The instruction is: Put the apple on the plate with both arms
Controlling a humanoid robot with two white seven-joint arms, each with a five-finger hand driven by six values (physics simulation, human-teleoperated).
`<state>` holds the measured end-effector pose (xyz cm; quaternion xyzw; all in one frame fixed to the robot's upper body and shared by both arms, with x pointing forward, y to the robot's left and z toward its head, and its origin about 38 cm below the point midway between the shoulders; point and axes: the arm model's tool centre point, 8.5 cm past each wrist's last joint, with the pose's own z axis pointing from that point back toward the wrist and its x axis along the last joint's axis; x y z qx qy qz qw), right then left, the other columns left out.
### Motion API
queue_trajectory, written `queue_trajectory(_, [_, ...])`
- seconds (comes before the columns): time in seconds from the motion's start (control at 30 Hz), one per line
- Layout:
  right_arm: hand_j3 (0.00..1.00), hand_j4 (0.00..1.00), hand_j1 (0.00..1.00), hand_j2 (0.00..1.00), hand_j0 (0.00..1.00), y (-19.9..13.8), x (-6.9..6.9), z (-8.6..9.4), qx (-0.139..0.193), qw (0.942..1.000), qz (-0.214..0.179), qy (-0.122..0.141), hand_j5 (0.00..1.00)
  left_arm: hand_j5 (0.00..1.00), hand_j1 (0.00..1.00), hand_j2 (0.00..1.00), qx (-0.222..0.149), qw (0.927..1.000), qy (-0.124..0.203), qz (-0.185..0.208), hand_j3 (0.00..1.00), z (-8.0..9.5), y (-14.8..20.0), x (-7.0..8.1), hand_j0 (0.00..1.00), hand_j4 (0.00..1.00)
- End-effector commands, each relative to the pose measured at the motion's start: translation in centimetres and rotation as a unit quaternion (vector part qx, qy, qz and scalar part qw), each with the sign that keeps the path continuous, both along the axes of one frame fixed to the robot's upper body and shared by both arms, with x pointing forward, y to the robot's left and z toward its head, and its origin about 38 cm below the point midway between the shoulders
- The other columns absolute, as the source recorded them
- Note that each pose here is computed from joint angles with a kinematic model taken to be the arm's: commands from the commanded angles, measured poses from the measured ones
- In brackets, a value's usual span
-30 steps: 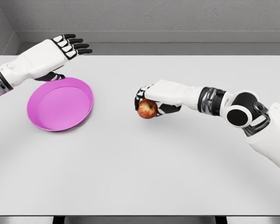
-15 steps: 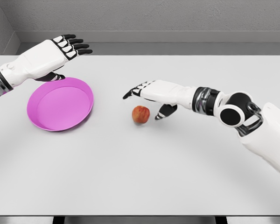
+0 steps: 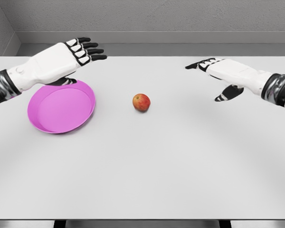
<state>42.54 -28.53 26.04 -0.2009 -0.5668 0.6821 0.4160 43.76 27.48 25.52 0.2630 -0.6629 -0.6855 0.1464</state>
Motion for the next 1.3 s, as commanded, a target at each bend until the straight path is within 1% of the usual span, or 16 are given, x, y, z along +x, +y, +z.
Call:
queue_trajectory(0.0, [1.00,1.00,1.00,1.00,1.00,-3.6,-0.3,3.5,-0.016,0.9987,-0.015,-0.047,1.00,1.00,1.00,1.00,0.018,0.9997,0.015,-0.008,1.00,-0.4,-0.9,-0.2,1.00,1.00])
queue_trajectory(0.07, [1.00,1.00,1.00,1.00,1.00,-5.5,-0.8,4.2,-0.021,0.9977,-0.022,-0.060,1.00,1.00,1.00,1.00,0.029,0.9988,0.032,-0.022,1.00,-1.0,-2.9,-0.2,1.00,1.00])
queue_trajectory(0.1, [1.00,1.00,1.00,1.00,1.00,-6.2,-1.0,4.8,-0.024,0.9971,-0.023,-0.068,1.00,1.00,1.00,1.00,0.029,0.9985,0.033,-0.032,1.00,-0.8,-4.0,-0.2,1.00,1.00])
queue_trajectory(0.17, [1.00,1.00,1.00,1.00,1.00,-7.2,-1.2,5.1,-0.042,0.9964,-0.032,-0.066,1.00,1.00,1.00,1.00,0.032,0.9979,0.026,-0.050,1.00,-0.2,-5.8,-0.3,1.00,1.00])
queue_trajectory(0.23, [1.00,1.00,1.00,1.00,1.00,-7.6,-1.3,4.3,-0.044,0.9968,-0.037,-0.055,1.00,1.00,1.00,1.00,0.035,0.9966,0.020,-0.071,1.00,0.6,-7.9,-0.6,1.00,1.00])
queue_trajectory(0.33, [1.00,1.00,1.00,1.00,1.00,-7.4,-2.1,1.9,-0.051,0.9979,-0.029,-0.027,1.00,1.00,1.00,1.00,0.064,0.9891,0.027,-0.130,1.00,-0.2,-12.8,-1.4,1.00,1.00])
queue_trajectory(0.5, [1.00,1.00,1.00,1.00,1.00,-7.0,-2.1,1.4,-0.051,0.9982,-0.024,-0.019,1.00,1.00,1.00,1.00,0.084,0.9830,0.026,-0.161,1.00,-0.7,-15.2,-1.9,1.00,1.00])
queue_trajectory(0.57, [1.00,1.00,1.00,1.00,1.00,-7.1,-2.2,1.3,-0.053,0.9981,-0.025,-0.018,1.00,1.00,1.00,1.00,0.100,0.9817,0.014,-0.162,1.00,-0.3,-15.5,-1.7,1.00,1.00])
queue_trajectory(0.63, [1.00,1.00,1.00,1.00,1.00,-7.1,-2.2,1.3,-0.053,0.9981,-0.025,-0.018,1.00,1.00,1.00,1.00,0.119,0.9794,0.010,-0.163,1.00,-0.8,-15.7,-1.6,1.00,1.00])
queue_trajectory(0.7, [1.00,1.00,1.00,1.00,1.00,-7.0,-2.2,1.1,-0.054,0.9982,-0.024,-0.015,1.00,1.00,1.00,1.00,0.134,0.9802,0.009,-0.146,1.00,-1.2,-15.1,-0.7,1.00,1.00])
queue_trajectory(0.8, [1.00,1.00,1.00,1.00,1.00,-6.9,-2.2,1.0,-0.054,0.9982,-0.022,-0.014,1.00,1.00,1.00,1.00,0.137,0.9826,0.025,-0.123,1.00,-2.2,-15.1,1.2,1.00,1.00])
queue_trajectory(0.9, [1.00,1.00,1.00,1.00,1.00,-6.8,-2.2,0.8,-0.053,0.9983,-0.020,-0.012,1.00,1.00,1.00,1.00,0.154,0.9814,0.022,-0.113,1.00,-2.6,-14.8,1.7,1.00,1.00])
queue_trajectory(1.0, [1.00,1.00,1.00,1.00,1.00,-6.8,-2.2,0.8,-0.053,0.9983,-0.020,-0.012,1.00,1.00,1.00,1.00,0.175,0.9789,0.019,-0.104,1.00,-3.4,-14.9,2.2,1.00,1.00])
queue_trajectory(1.07, [1.00,1.00,1.00,1.00,1.00,-6.8,-2.2,0.9,-0.054,0.9983,-0.020,-0.012,1.00,1.00,1.00,1.00,0.207,0.9734,0.041,-0.090,1.00,-4.7,-15.5,3.0,1.00,1.00])
queue_trajectory(1.13, [1.00,1.00,1.00,1.00,1.00,-6.7,-2.2,0.7,-0.055,0.9983,-0.018,-0.010,1.00,1.00,1.00,1.00,0.206,0.9734,0.042,-0.091,1.00,-4.8,-15.6,3.0,1.00,1.00])
queue_trajectory(1.27, [1.00,1.00,1.00,1.00,1.00,-6.6,-2.2,0.6,-0.055,0.9983,-0.018,-0.009,1.00,1.00,1.00,1.00,0.230,0.9673,0.053,-0.094,1.00,-5.6,-15.8,2.8,1.00,1.00])
